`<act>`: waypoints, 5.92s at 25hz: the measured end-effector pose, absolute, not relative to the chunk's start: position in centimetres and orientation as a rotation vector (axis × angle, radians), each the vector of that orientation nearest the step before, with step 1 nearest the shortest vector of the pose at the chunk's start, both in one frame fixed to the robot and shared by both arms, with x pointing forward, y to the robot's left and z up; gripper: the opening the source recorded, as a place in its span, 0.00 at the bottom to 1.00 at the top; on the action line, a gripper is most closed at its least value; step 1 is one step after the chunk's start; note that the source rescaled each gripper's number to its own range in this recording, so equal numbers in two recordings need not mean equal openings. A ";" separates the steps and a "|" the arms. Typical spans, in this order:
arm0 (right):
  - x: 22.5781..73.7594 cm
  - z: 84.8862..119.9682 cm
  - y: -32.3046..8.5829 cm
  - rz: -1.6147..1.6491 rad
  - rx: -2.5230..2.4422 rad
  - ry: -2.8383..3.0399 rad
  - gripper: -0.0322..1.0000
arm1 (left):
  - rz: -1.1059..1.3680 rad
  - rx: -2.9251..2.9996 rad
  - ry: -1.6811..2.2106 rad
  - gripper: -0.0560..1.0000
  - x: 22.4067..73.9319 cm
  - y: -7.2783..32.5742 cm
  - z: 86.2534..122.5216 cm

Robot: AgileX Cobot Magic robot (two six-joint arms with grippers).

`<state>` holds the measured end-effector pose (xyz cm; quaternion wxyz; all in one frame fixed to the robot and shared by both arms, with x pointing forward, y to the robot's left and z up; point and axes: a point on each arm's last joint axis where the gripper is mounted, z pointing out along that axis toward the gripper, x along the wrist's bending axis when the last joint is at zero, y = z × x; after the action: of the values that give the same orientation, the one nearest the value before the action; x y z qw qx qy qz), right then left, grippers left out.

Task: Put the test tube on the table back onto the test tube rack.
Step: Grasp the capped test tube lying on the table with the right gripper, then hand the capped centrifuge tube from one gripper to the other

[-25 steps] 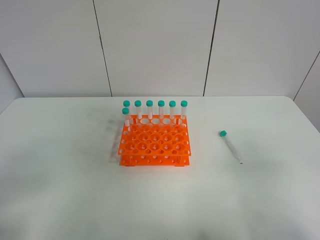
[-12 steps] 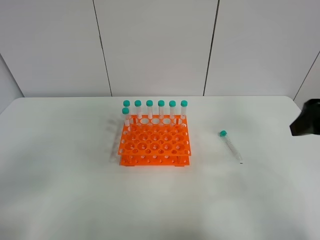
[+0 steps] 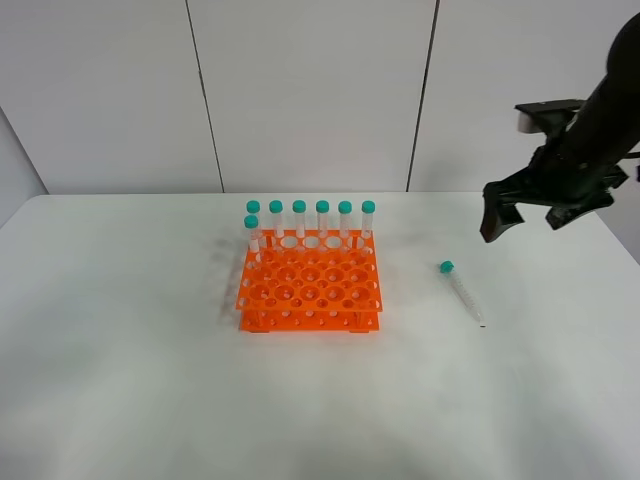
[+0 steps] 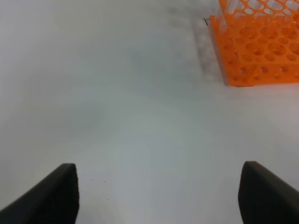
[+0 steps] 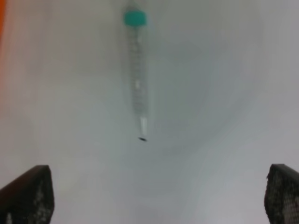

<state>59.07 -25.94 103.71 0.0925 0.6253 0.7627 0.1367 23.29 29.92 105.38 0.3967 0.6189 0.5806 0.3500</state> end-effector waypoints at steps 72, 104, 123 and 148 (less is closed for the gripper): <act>57.6 106.2 -24.9 0.551 1.670 2.371 0.05 | 0.887 1.568 1.471 0.97 23.3 29.9 105.4; 47.1 104.7 -11.0 1.002 1.010 2.792 0.05 | 0.910 1.525 1.430 0.97 23.2 29.8 106.7; 47.7 105.0 -10.8 1.059 1.016 2.708 0.05 | 0.218 1.561 1.424 0.97 44.2 24.4 108.7; 48.1 105.2 -10.6 1.111 1.046 2.653 0.05 | -0.241 1.513 1.278 0.97 49.9 14.3 101.9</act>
<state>48.05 -10.63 105.21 0.0404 0.3413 0.8662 0.3628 49.85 14.32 101.91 0.5424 0.6372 0.5381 -0.1015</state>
